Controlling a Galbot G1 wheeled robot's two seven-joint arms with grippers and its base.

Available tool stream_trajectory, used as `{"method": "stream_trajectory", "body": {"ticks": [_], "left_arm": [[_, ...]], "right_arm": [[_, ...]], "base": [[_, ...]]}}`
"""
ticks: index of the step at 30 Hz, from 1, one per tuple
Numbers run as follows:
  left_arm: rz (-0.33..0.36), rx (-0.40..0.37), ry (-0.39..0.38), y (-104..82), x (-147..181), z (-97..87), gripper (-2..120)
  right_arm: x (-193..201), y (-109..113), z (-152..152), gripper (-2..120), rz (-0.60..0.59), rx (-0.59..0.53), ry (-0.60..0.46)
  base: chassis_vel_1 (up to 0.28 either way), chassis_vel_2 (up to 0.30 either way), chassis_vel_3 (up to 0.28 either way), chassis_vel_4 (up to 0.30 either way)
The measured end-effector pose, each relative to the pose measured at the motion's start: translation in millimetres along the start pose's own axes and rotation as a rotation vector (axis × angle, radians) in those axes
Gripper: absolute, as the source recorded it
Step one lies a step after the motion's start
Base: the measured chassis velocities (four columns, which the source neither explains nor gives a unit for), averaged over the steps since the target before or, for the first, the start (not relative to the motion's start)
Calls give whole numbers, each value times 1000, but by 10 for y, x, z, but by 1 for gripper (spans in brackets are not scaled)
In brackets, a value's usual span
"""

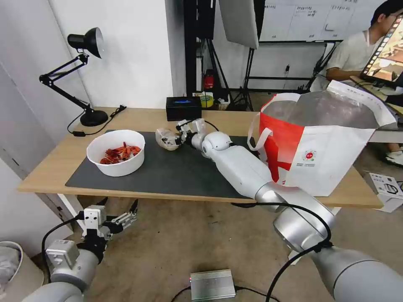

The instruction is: Pick up the trash from the table and place it into the takeout bag.

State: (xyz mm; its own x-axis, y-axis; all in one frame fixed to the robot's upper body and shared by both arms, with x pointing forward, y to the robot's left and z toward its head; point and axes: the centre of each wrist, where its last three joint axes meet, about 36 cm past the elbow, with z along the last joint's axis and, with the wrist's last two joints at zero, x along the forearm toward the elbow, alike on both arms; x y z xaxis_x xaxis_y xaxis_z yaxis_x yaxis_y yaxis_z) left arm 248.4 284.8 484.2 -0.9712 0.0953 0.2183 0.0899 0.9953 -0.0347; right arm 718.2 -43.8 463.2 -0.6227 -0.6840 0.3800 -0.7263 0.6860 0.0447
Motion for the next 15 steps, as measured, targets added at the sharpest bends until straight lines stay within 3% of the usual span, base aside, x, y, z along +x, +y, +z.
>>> {"method": "stream_trajectory", "body": {"ticks": [15], "left_arm": [[1,0,-8,-44,14,34,100]], "right_arm": [[-5,-74,116,100,21,21,4]], "base": [[0,0,0,0]]}}
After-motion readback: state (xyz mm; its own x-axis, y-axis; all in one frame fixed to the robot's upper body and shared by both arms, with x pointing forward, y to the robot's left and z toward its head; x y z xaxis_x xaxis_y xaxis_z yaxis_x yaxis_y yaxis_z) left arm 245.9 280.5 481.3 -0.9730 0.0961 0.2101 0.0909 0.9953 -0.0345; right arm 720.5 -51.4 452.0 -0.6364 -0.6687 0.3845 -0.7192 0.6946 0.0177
